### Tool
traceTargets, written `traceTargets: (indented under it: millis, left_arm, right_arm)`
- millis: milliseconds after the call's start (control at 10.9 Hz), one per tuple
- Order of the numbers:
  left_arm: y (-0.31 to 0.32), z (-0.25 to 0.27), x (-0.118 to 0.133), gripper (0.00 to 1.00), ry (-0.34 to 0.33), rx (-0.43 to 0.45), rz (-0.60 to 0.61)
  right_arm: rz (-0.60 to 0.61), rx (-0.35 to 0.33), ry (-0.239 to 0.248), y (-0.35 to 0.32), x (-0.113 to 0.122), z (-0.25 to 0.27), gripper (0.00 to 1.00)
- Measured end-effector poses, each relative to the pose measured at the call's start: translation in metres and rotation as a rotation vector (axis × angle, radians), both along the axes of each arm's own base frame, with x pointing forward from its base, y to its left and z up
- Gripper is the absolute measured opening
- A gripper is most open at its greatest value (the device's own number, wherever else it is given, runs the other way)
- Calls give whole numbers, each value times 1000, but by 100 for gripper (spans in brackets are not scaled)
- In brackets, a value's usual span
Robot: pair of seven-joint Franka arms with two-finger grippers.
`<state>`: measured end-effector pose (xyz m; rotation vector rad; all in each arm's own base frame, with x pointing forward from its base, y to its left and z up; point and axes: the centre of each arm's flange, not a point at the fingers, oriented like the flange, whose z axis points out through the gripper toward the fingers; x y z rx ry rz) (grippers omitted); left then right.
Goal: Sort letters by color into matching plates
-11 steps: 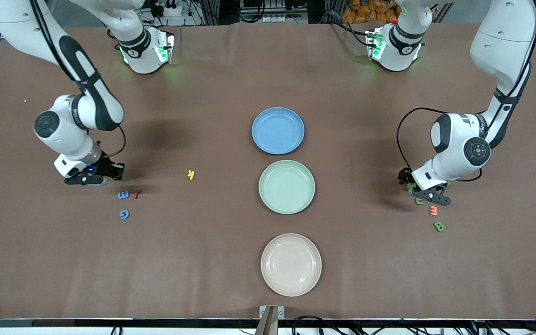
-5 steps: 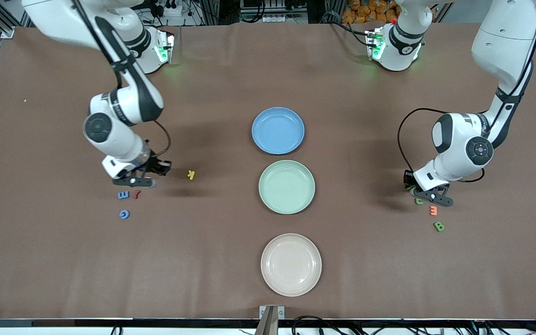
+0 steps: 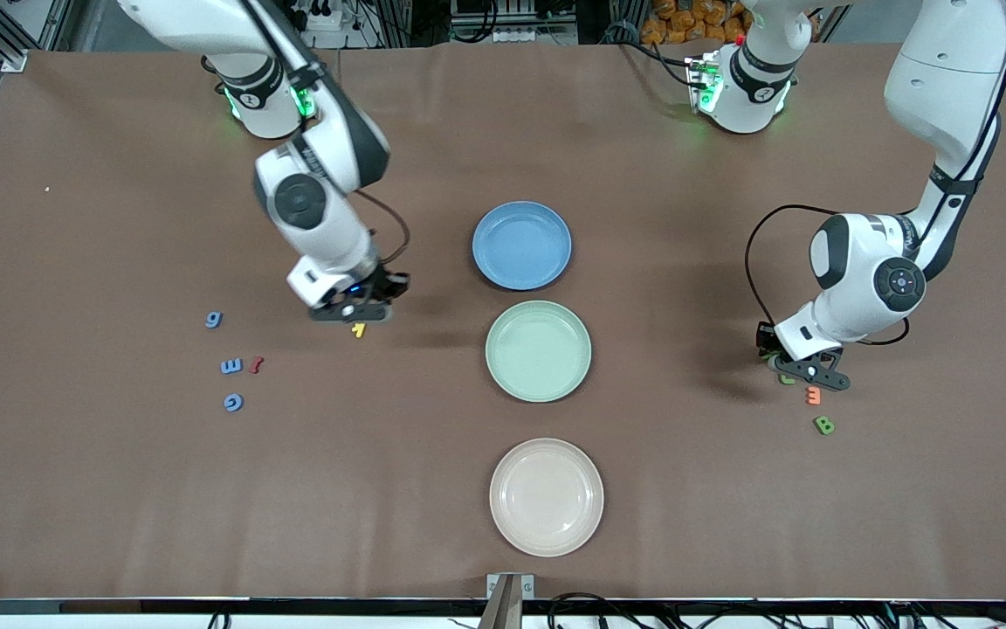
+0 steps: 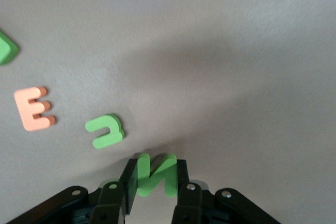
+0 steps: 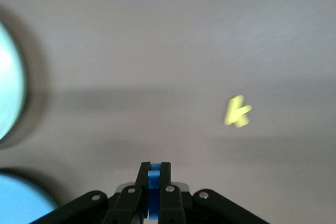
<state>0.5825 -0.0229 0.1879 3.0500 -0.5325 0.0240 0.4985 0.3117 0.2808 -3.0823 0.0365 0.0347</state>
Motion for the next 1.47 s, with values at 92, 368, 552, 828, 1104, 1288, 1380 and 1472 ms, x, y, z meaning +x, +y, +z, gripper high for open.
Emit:
traceTargets:
  millis: [92,368,552,828,1104,1288,1380,1472]
  left_arm:
    - [-2,8,6,33,5,1,-3]
    - [-14,43,28,33,12,2,-16]
    - [-50,56,33,33,-3,-11,-13]
    - [-97,65,31,33,-13,-34,13]
    - [-154,78,25,33,-17,-72,83]
    - [-208,87,14,33,-21,-86,138]
    - [-233,92,8,33,-24,-94,168]
    - [-256,96,2,33,-25,-103,198]
  right_arm:
    - [0,3,2,31,-14,-2,10]
    - [17,6,18,114,-58,-17,10]
    - [26,4,32,155,-82,-32,10]
    - [28,-5,38,196,-111,-49,10]
    - [6,-18,39,217,-128,-61,12]
    - [-7,-19,36,221,-128,-63,33]
    - [-8,-20,25,220,-123,-60,46]
    - [-9,-22,12,218,-116,-58,57]
